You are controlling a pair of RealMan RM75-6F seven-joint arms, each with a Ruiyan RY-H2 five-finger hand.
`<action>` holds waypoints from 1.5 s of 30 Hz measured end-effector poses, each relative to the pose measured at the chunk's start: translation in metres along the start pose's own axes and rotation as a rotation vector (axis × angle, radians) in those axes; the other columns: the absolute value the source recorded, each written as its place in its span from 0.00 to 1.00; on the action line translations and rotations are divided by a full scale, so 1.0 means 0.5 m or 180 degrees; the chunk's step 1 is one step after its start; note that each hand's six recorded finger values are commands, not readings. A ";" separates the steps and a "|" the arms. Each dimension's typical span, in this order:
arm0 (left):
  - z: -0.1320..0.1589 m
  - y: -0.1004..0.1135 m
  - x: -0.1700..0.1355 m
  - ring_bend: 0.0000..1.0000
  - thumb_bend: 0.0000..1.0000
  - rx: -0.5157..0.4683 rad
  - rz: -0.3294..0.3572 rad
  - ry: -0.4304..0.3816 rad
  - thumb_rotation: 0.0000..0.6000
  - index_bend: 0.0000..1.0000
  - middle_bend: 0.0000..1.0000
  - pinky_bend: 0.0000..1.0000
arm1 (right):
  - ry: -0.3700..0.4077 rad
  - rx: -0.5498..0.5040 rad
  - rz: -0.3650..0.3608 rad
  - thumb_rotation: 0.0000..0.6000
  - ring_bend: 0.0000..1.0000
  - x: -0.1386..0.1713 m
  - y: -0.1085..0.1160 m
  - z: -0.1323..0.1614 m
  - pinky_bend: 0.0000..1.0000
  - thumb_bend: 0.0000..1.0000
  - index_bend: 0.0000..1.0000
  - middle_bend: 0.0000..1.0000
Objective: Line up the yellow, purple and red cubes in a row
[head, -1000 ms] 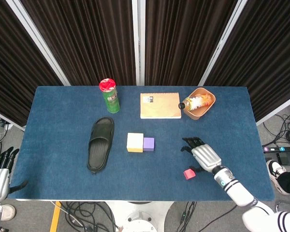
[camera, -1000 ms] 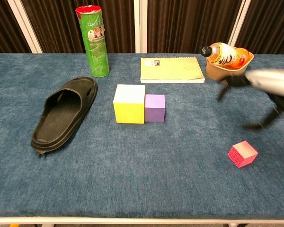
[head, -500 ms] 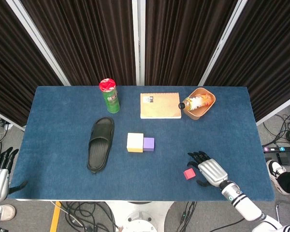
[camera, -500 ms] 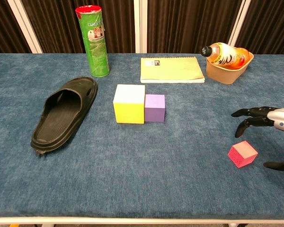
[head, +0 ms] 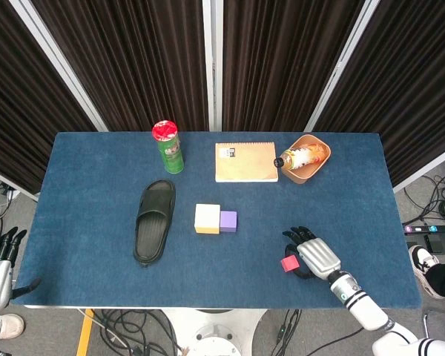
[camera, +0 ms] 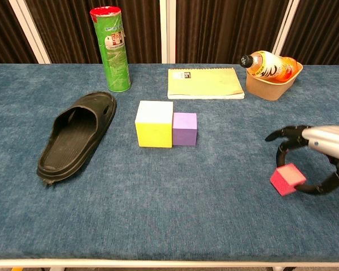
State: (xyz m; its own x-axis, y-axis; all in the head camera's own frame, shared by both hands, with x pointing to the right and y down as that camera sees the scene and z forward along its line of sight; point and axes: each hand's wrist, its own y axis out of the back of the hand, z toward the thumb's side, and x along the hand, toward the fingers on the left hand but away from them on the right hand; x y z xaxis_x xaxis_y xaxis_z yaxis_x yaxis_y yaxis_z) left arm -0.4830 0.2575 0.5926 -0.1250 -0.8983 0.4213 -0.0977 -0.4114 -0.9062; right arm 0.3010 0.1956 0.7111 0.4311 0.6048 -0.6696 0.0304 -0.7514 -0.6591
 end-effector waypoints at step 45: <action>-0.013 -0.013 0.001 0.11 0.06 -0.0039 -0.0040 0.0016 1.00 0.14 0.16 0.16 | -0.0821 -0.0645 -0.0326 1.00 0.00 -0.280 0.046 0.172 0.00 0.20 0.40 0.06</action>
State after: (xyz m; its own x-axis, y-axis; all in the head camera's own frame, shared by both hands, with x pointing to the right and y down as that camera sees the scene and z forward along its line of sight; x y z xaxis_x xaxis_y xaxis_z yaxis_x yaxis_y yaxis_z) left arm -0.4886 0.2608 0.5990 -0.1287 -0.8922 0.4330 -0.1116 -0.4208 -0.9003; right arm 0.1637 0.1164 0.7605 0.1752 0.7073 -0.6849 0.2514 -0.7047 -0.6634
